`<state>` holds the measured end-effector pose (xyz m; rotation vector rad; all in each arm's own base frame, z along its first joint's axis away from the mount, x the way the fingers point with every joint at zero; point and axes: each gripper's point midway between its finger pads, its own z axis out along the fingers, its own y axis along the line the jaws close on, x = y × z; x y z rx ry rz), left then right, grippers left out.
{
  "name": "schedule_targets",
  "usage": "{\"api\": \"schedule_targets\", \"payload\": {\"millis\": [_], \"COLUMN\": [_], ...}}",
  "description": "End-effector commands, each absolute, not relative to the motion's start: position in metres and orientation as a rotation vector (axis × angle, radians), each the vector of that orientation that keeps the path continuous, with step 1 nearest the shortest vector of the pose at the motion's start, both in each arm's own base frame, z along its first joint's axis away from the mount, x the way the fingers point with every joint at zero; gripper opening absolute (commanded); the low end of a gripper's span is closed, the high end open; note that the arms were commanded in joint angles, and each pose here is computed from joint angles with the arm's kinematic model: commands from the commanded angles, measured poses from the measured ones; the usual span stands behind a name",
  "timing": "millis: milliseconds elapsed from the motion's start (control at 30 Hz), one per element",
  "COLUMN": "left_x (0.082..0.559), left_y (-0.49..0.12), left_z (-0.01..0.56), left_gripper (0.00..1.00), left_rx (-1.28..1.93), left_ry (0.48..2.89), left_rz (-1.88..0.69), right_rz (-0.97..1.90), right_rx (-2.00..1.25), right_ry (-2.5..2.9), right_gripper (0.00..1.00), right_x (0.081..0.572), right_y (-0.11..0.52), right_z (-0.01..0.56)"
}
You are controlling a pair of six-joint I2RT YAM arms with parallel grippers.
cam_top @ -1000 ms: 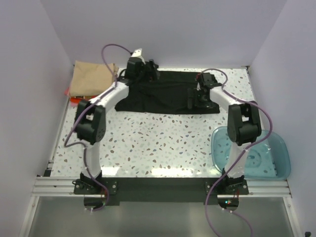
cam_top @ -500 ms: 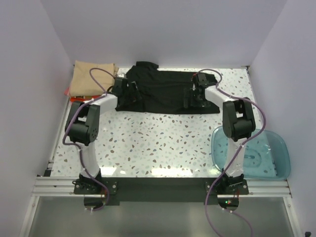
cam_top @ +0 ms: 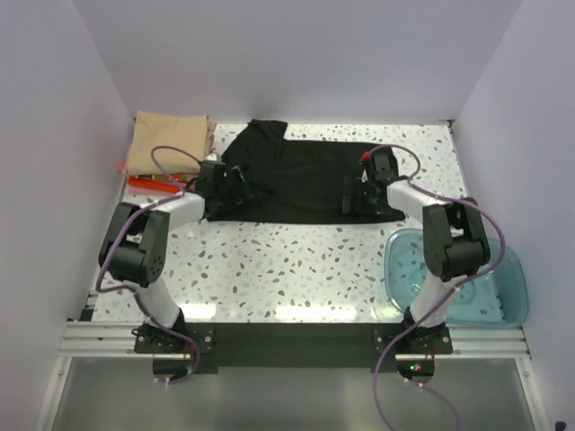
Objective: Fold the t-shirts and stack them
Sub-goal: Fold the tshirt
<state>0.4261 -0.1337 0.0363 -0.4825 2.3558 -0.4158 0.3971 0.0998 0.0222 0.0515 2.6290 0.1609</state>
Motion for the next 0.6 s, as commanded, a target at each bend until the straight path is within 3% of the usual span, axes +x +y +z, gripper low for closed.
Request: {"api": "schedule_targets", "payload": {"millis": [0, 133, 300, 567], "left_x": [0.360, 0.303, 0.271, 0.284], "left_y": [-0.110, -0.092, -0.104, -0.112], "left_z": [0.008, 0.003, 0.011, 0.076], "left_gripper": [1.00, 1.00, 1.00, 1.00], "left_rx": [-0.605, -0.647, -0.629, -0.596], "left_ry": [2.484, 2.508, 2.518, 2.395], "left_rz": [-0.310, -0.259, -0.308, -0.331], "right_rz": [0.185, 0.180, 0.172, 0.240], "right_rx": [0.189, 0.283, 0.296, 0.203], "right_ry": [2.770, 2.762, 2.775, 2.630], "right_gripper": [0.99, 0.99, 0.99, 0.99], "right_x": [0.327, 0.295, 0.271, 0.287], "right_y": [0.092, 0.085, 0.080, 0.087], "right_z": [0.000, 0.002, 0.009, 0.074]}}
